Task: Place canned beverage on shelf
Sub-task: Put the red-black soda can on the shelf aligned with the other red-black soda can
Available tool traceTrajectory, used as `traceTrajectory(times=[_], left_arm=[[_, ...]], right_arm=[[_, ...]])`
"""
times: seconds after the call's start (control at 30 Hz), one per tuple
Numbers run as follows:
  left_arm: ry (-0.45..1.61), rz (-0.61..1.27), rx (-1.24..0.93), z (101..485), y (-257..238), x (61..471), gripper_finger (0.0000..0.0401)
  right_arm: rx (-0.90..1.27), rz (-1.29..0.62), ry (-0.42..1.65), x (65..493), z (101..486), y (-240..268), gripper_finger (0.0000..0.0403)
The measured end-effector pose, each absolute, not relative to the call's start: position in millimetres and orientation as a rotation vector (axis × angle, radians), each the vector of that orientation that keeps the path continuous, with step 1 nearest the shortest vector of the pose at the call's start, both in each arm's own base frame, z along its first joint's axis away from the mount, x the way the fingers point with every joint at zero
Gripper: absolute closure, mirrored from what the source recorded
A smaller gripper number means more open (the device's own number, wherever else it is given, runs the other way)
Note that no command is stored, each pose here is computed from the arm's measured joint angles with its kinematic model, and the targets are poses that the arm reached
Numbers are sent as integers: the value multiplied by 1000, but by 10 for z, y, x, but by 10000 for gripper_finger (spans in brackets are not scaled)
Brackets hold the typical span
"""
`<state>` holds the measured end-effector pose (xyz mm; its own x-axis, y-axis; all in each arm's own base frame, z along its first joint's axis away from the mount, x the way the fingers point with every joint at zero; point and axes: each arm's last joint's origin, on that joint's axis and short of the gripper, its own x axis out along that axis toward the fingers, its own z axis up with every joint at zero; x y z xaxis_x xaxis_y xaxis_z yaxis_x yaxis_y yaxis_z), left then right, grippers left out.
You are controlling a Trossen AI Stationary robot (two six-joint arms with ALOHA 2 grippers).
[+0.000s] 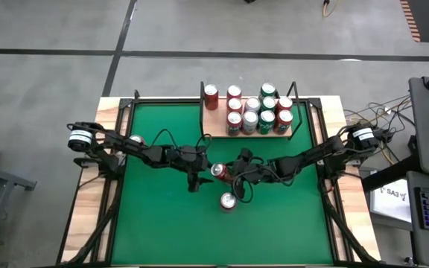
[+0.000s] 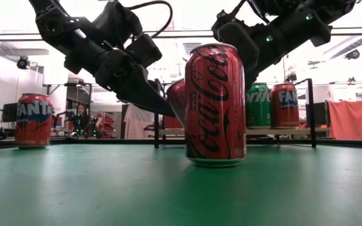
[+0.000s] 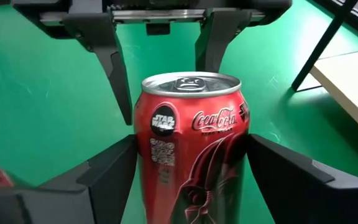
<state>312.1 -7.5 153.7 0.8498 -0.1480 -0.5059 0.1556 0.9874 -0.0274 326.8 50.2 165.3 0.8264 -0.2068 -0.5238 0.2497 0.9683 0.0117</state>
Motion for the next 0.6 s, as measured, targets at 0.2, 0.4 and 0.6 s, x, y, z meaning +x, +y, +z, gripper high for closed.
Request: traceTrajectory(times=[0.2, 0.4, 0.6], left_arm=[[477, -160, 17, 1585, -76, 3148, 150], [437, -162, 24, 1645, -76, 3177, 150], [438, -156, 22, 1672, -74, 3160, 150]], right_arm=[[58, -229, 558, 3264, 1643, 504, 95], [57, -228, 570, 3253, 1625, 508, 110], [44, -225, 546, 3231, 1715, 508, 137]])
